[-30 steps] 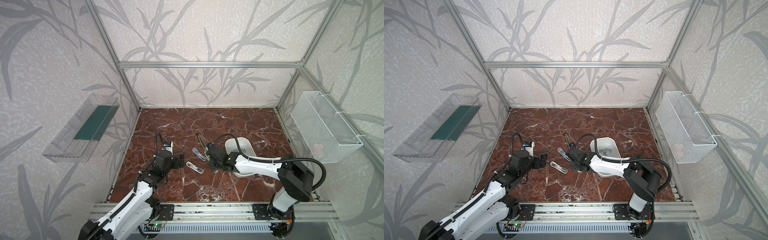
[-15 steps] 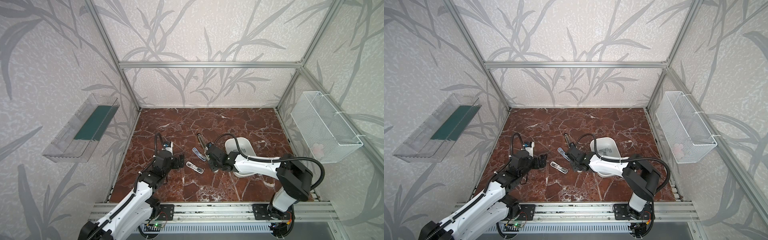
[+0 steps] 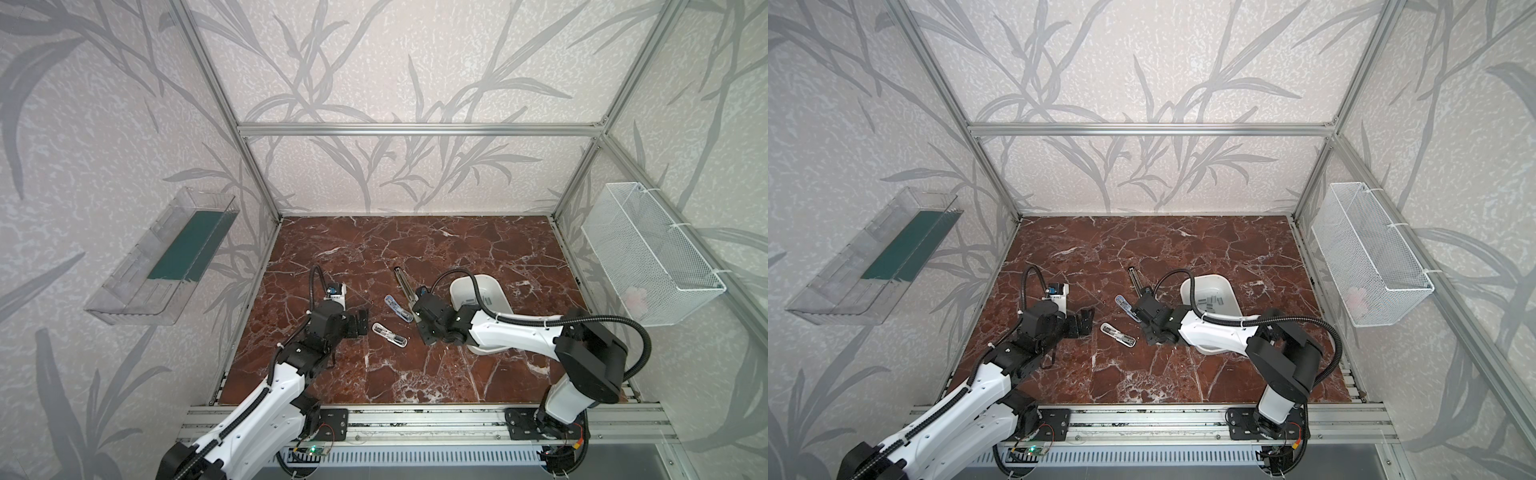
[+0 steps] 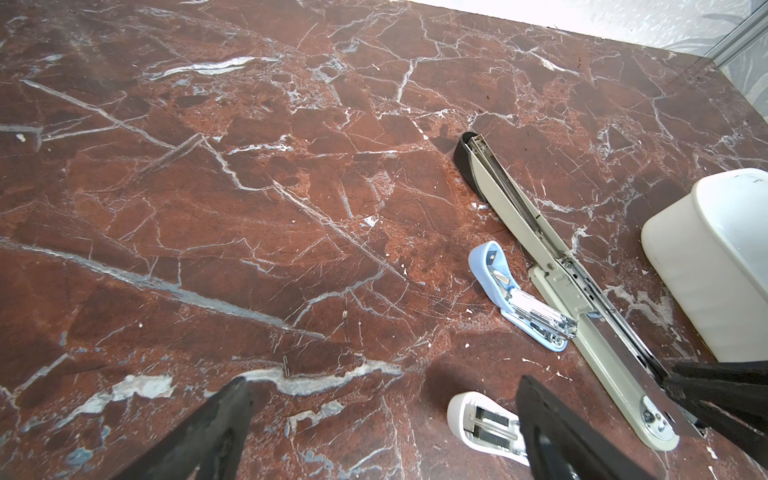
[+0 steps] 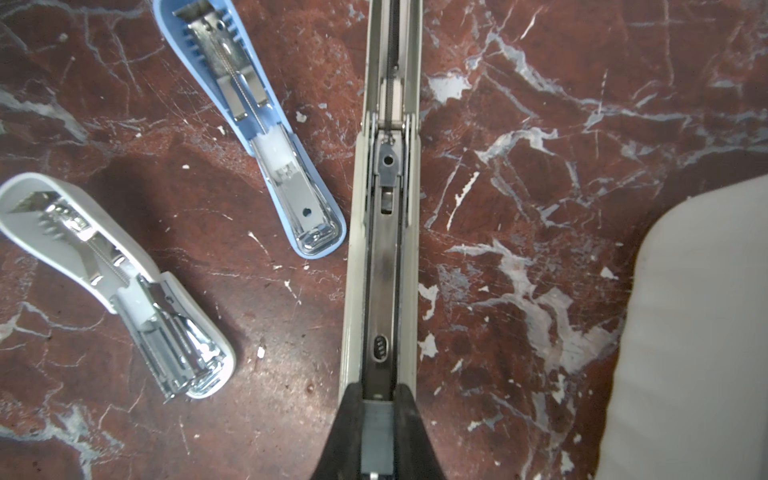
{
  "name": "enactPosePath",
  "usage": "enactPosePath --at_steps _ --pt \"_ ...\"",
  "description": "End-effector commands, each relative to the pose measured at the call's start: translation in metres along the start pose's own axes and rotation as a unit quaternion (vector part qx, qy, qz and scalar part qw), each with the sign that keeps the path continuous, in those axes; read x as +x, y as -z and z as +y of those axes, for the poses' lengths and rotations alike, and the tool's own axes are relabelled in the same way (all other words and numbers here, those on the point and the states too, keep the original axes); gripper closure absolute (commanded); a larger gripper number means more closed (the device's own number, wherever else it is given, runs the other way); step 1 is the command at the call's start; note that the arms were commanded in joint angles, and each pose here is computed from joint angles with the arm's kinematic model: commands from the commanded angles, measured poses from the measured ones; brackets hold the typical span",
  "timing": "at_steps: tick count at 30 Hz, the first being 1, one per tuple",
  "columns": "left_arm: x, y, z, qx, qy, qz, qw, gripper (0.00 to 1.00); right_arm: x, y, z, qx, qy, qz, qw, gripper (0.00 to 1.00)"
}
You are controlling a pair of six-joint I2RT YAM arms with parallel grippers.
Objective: Load the staples into the stapler
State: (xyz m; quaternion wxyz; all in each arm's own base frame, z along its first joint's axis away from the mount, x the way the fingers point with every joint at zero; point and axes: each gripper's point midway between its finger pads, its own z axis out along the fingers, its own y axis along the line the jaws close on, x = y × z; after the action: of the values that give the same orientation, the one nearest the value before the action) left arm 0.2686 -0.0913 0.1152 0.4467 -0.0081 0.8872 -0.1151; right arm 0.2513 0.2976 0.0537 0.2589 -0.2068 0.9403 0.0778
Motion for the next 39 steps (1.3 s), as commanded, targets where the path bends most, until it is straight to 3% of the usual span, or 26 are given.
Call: enactPosePath --at_steps 1,16,30,39 --pt "-0.003 0.002 0.000 0.001 0.003 -0.011 1.000 0.01 0.007 0.007 -0.004 0.005 -0.009 0.004 1.000 0.96" --pt "-0.003 0.002 0.000 0.002 0.004 -0.012 1.000 0.01 0.014 0.011 -0.006 0.009 -0.012 0.006 1.000 0.95" --pt "-0.003 0.002 0.000 0.003 0.004 -0.012 1.000 0.01 0.014 0.015 -0.005 0.005 -0.010 0.002 1.000 0.69" --pt "-0.004 0.004 0.000 0.003 0.005 -0.016 1.000 0.01 -0.009 0.041 -0.015 0.024 0.000 -0.046 0.999 0.68"
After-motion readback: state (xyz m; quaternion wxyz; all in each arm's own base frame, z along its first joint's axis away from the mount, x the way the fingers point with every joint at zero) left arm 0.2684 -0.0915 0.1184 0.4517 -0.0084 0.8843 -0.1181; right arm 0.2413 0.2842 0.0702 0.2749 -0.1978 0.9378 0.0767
